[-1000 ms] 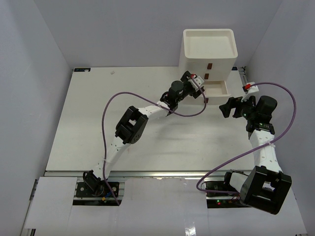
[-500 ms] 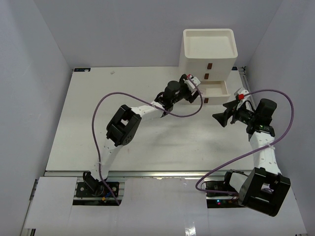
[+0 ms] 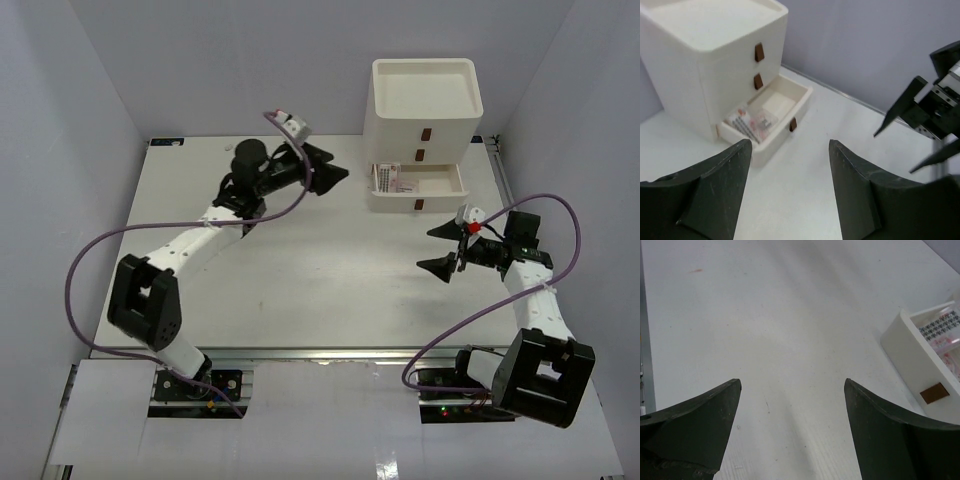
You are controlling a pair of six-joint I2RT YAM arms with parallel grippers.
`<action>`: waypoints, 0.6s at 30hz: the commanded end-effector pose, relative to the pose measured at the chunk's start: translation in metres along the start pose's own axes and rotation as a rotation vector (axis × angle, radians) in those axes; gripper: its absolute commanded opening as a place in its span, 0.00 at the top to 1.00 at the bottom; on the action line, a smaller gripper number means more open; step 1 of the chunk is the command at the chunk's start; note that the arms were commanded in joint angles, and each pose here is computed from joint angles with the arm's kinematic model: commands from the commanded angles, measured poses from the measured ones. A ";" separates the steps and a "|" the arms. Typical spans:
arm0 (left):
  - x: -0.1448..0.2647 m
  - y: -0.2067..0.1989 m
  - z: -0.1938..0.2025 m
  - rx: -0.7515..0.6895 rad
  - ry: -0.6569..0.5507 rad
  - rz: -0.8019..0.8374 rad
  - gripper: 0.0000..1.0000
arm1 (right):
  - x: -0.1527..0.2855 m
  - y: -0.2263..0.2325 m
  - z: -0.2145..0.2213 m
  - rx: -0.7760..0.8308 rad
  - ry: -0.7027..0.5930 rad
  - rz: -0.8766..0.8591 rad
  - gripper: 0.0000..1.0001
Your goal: Organize the makeup
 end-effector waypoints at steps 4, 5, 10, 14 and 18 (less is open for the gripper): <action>0.102 -0.048 0.041 0.316 0.221 0.168 0.02 | -0.029 -0.013 -0.009 0.308 0.304 -0.180 0.02; 0.110 -0.053 0.042 0.281 0.217 0.158 0.02 | -0.035 -0.013 -0.008 0.335 0.335 -0.201 0.03; 0.148 -0.065 0.055 0.163 0.224 0.005 0.02 | -0.061 -0.045 0.010 0.489 0.631 -0.237 0.16; 0.166 -0.066 0.077 0.131 0.231 -0.100 0.02 | -0.071 -0.073 0.022 0.538 0.746 -0.200 0.24; 0.171 -0.064 0.077 0.115 0.223 -0.156 0.02 | -0.074 -0.102 0.033 0.533 0.854 -0.141 0.56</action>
Point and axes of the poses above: each gripper's point midway between its finger pads, its own x axis back along the fingers, its own y axis along the line the jaws close on, z = x × y, the point moved 5 cm from there along x, back along the fingers, and after that the axes turned 7 degrees about -x, right-handed, at the moved point
